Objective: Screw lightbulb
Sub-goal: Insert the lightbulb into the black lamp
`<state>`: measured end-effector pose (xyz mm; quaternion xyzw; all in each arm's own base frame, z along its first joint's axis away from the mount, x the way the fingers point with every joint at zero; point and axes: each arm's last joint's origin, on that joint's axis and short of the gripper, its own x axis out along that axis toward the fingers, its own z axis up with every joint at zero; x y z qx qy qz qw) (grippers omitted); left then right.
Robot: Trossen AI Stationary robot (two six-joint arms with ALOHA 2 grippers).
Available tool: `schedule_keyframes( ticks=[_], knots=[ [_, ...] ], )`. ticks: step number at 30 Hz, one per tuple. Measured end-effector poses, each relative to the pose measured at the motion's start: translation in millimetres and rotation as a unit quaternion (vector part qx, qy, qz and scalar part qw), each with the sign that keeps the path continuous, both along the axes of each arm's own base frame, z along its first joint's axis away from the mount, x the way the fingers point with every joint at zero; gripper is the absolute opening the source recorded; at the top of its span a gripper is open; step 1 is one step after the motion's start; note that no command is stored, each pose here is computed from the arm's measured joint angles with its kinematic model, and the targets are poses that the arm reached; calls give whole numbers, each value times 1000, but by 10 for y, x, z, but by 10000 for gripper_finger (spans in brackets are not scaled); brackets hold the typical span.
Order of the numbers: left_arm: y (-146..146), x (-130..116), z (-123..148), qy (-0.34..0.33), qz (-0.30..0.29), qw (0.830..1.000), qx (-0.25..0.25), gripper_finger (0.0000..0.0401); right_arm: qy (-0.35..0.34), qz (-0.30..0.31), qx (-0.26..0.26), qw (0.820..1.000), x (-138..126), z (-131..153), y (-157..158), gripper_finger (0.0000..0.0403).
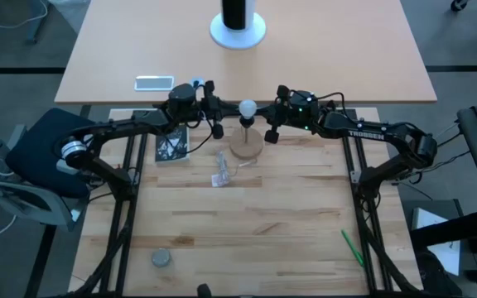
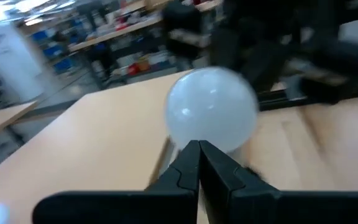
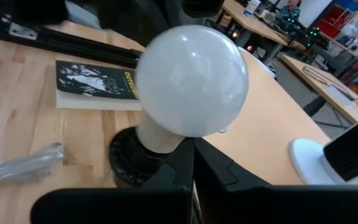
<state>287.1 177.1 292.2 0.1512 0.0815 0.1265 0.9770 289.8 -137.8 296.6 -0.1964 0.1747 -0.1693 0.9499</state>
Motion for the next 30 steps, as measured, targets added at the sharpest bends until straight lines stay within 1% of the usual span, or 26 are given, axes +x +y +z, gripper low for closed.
schedule_keyframes(
  ticks=[2, 4, 7, 9, 13, 14, 19, 24, 30],
  knots=[
    [9, 0, -37, 13, 9, 1000, -7, 0, -1, -3, 2, 1000, 1, 2, 2, 0],
    [1, -3, -55, 22, 8, 1000, -16, 0, 4, -19, 0, 1000, -3, -6, -2, 0],
    [-24, -32, -17, 22, 1, 1000, -18, 0, 7, -28, -2, 1000, -8, -9, -10, 0],
    [-36, -38, -11, 21, -20, 999, -22, 0, 6, -29, -5, 1000, -8, -6, -13, 0],
    [-78, -25, 2, 11, -87, 996, -27, 0, 3, -31, -8, 999, -5, 3, -13, 0],
    [-81, -23, 10, 7, -92, 995, -24, 0, 3, -31, -8, 999, -5, 3, -13, 0],
    [-69, -24, 41, -5, -87, 996, -13, 0, -4, -14, -11, 1000, 4, 16, -2, 0],
    [-50, -28, 38, -2, -54, 998, -10, 0, -4, -8, -10, 1000, 12, 16, 15, 0],
    [-46, -29, 37, -1, -50, 999, -10, 0, -5, -4, -6, 1000, 27, 14, 49, 0]
  ],
)
